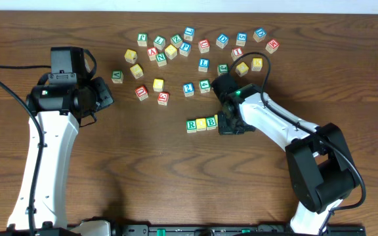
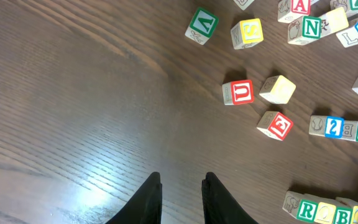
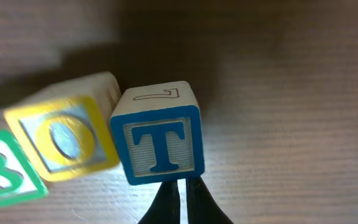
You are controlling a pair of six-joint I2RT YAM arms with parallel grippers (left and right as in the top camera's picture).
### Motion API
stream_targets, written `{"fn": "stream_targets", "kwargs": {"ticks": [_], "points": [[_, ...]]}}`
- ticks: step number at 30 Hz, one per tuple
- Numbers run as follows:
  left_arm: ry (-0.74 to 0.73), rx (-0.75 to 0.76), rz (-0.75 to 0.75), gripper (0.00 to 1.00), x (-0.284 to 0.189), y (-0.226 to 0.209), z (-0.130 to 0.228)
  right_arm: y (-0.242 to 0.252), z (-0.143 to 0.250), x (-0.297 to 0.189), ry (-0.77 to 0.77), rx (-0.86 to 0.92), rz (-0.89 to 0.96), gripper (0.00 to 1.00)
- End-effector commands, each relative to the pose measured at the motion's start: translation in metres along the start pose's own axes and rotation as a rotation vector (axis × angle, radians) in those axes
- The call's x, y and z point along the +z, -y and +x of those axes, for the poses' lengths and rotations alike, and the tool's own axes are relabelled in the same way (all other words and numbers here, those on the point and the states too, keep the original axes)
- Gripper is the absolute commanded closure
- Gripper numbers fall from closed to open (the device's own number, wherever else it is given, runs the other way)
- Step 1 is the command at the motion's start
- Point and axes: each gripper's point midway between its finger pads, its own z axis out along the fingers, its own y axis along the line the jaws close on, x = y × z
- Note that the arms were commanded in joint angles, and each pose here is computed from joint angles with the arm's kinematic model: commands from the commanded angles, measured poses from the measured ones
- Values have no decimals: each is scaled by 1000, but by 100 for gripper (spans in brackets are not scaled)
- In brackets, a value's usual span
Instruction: Spell out ROBOT
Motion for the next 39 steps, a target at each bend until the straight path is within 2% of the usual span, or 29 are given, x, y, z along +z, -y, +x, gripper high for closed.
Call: {"fn": "stream_targets", "kwargs": {"ticks": [1, 13, 24, 30, 39], "points": [[3, 18, -14, 78, 0, -3, -1, 5, -5, 2, 19, 17, 19, 99], [3, 18, -14, 78, 0, -3, -1, 0, -10, -5, 20, 3, -8, 99], [3, 18, -14, 78, 0, -3, -1, -12, -41, -71, 128, -10, -79, 98], [3, 18, -14, 78, 0, -3, -2, -23, -57, -60, 166, 65, -114, 99], [3, 18, -14, 78, 0, -3, -1, -33, -69, -32, 171, 67, -121, 99]]}}
